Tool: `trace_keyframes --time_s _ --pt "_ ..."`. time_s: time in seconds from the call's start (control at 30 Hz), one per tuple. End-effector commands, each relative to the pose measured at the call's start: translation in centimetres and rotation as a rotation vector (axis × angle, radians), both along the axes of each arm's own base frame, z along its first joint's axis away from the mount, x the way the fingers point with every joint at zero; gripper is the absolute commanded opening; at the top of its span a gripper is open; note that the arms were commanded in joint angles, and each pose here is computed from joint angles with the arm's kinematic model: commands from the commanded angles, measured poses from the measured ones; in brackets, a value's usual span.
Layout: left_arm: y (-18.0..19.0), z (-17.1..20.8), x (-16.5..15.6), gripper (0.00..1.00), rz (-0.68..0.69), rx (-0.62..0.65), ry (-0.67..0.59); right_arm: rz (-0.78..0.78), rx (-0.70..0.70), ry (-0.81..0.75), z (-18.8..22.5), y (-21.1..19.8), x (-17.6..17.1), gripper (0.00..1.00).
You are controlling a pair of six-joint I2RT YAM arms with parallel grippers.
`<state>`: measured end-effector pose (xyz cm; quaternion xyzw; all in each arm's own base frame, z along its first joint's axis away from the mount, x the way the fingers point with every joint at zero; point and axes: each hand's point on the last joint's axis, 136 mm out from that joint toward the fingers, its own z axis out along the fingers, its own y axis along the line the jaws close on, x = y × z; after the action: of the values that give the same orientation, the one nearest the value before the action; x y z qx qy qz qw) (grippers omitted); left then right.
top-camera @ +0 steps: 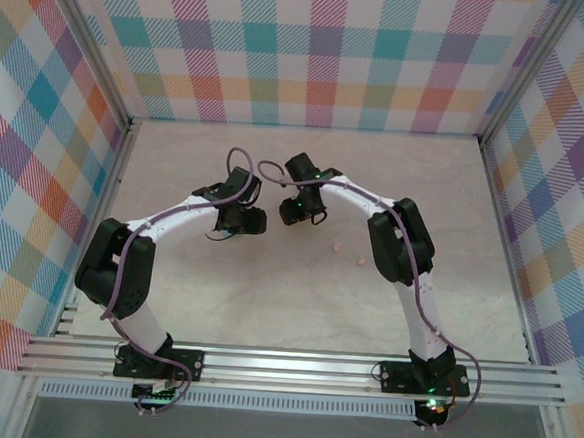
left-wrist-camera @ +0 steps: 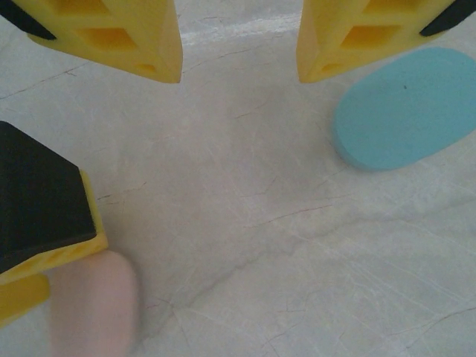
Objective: Insert wireless bluetooth earbuds into charging case
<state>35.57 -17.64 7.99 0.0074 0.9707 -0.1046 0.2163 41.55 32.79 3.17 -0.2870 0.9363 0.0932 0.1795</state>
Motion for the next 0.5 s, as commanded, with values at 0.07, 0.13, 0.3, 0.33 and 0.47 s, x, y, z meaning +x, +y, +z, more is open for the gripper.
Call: trace_keyframes --time_s 0.07,0.13,0.3,0.33,0.47 --pt "0.9 0.7 -0.4 0.46 0.001 0.010 -0.014 0.026 -0.006 -0.050 1.1 0.1 0.3 0.47" --pt "1.2 0.9 -0.5 0.45 0.003 0.013 -0.018 0.025 -0.012 -0.057 1.0 0.1 0.4 0.47" --pt "2.5 1.9 -0.7 0.47 0.036 0.012 -0.035 -0.021 0.009 -0.059 2.5 -0.1 0.5 0.54" --pt "2.7 2.2 -0.8 0.47 0.041 0.011 -0.043 -0.044 0.030 -0.058 3.2 0.0 0.5 0.55" --pt "3.6 3.2 -0.8 0.48 0.063 0.005 -0.068 -0.009 0.151 -0.049 4.9 2.2 0.3 0.61"
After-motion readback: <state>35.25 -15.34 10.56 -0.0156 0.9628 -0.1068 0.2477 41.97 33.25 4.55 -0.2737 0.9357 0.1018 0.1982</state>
